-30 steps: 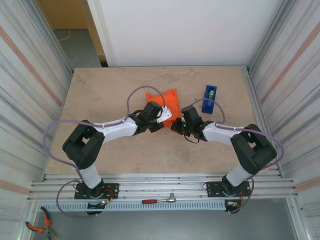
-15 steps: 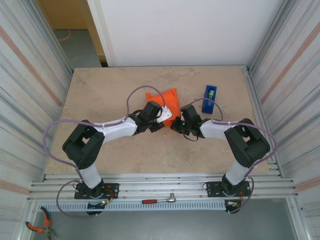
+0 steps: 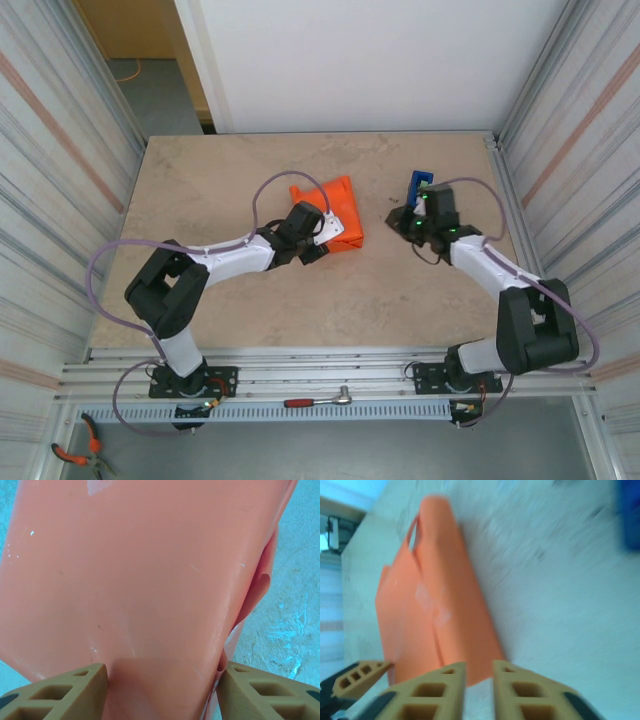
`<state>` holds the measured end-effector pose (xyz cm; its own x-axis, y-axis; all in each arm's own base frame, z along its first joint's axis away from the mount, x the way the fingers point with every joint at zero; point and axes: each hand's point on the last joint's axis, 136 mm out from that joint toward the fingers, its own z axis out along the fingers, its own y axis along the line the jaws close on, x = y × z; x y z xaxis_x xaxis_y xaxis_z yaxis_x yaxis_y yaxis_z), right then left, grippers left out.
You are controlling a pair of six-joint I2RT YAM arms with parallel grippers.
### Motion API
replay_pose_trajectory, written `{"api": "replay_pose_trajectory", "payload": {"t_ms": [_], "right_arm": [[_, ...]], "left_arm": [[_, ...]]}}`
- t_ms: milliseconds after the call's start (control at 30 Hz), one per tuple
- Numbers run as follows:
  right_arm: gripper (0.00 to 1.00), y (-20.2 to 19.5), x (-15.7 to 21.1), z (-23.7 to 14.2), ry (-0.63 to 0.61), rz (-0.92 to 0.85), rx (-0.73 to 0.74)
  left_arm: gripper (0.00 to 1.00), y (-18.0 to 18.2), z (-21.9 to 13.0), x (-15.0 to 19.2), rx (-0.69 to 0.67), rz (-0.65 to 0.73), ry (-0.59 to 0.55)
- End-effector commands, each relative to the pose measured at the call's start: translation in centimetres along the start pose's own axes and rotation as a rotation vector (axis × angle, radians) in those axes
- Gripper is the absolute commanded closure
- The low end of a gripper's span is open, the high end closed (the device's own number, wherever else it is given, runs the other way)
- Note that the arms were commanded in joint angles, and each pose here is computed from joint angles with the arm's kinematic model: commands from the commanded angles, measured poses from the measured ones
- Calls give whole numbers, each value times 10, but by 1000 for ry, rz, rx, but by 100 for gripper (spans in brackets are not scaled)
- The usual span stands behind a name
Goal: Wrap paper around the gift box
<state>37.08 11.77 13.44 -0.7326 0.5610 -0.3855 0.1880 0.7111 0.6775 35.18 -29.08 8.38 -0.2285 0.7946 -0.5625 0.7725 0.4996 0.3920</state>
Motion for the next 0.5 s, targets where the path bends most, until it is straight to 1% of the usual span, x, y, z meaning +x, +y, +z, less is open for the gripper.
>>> {"api": "replay_pose_trajectory", "payload": {"t_ms": [0,67,133,233,300,467], "right_arm": [[61,-22,-24,-18,1,27,23],[54,-32,-46,-23,-21,68,13],[52,-45,-68,-24,-35,125,2],[52,-56,-93,-19,-35,183,-49],[53,-59,-102,-13,-26,197,-78],[58,-66,-112,7,32,222,-129]], "left_arm": [[41,-7,2,7,28,-14,6],[41,-6,2,7,25,-17,4],[41,-7,4,7,30,-17,8],[41,-8,5,9,32,-17,12],[41,-8,5,8,31,-19,10],[42,-9,7,9,35,-20,16]]}}
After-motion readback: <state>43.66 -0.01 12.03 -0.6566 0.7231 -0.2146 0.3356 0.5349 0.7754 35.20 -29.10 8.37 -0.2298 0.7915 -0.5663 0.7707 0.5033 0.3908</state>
